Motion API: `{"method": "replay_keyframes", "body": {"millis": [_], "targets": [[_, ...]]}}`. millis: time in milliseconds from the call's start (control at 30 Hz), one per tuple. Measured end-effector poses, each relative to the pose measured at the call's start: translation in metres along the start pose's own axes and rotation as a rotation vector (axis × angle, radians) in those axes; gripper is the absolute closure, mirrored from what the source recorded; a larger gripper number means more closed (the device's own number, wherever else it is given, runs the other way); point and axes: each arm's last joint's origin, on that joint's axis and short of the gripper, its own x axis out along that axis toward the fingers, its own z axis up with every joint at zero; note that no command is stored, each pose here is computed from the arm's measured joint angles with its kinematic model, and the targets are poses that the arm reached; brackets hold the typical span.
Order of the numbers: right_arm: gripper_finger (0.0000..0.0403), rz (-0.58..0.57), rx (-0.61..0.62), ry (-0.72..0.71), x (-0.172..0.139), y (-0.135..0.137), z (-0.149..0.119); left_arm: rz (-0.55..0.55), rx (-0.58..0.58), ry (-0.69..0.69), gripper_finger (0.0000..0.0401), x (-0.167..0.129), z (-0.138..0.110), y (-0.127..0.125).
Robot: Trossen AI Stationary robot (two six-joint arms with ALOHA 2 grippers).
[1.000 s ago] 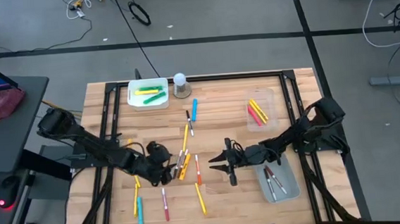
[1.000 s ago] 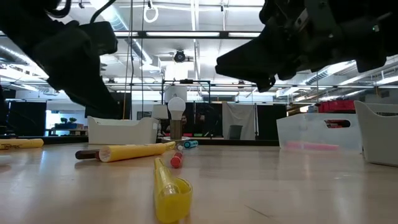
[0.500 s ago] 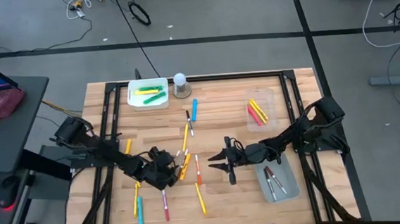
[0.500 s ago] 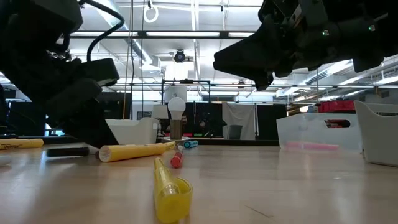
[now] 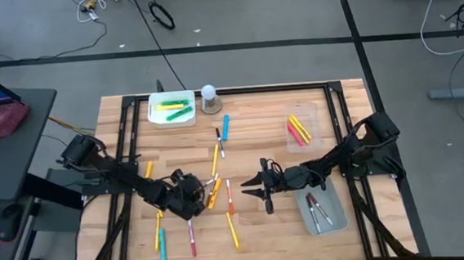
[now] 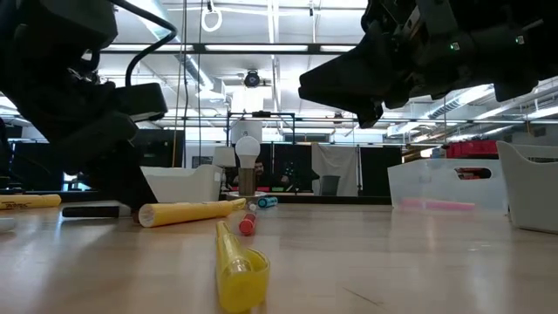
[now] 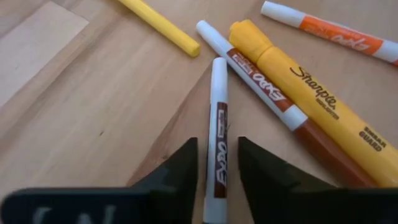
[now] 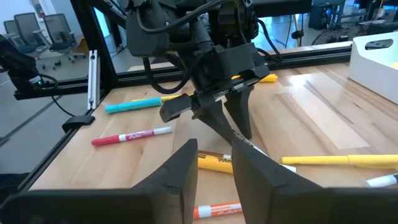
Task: Pick & Place Markers
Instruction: Put the brown marker pen into the gray bin
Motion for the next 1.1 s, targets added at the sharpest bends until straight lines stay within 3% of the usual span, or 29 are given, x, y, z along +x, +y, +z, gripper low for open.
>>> {"method": "replay_keyframes", "body": {"millis": [167,400,567,900,1100], "targets": [[0.0303,-0.001,0.0,0.0,0.0,0.0,0.0,0.01,0.024,0.018,0.0362,-0.001,-0.001,0.002],[0.0303,-0.002,0.0,0.0,0.0,-0.001,0.0,-0.069,0.098,0.074,0.0364,-0.03,0.007,0.011],[0.0299,-0.024,-0.001,0.011,0.005,-0.005,0.003,-0.207,0.08,-0.045,0.0364,-0.051,0.03,0.004],[0.0202,-0.027,-0.09,0.096,0.036,-0.007,0.003,-0.392,0.116,-0.282,0.0364,-0.052,0.062,-0.013],[0.0189,-0.021,-0.157,0.098,0.057,-0.003,-0.001,-0.426,0.12,-0.315,0.0363,-0.053,0.066,-0.015]]}}
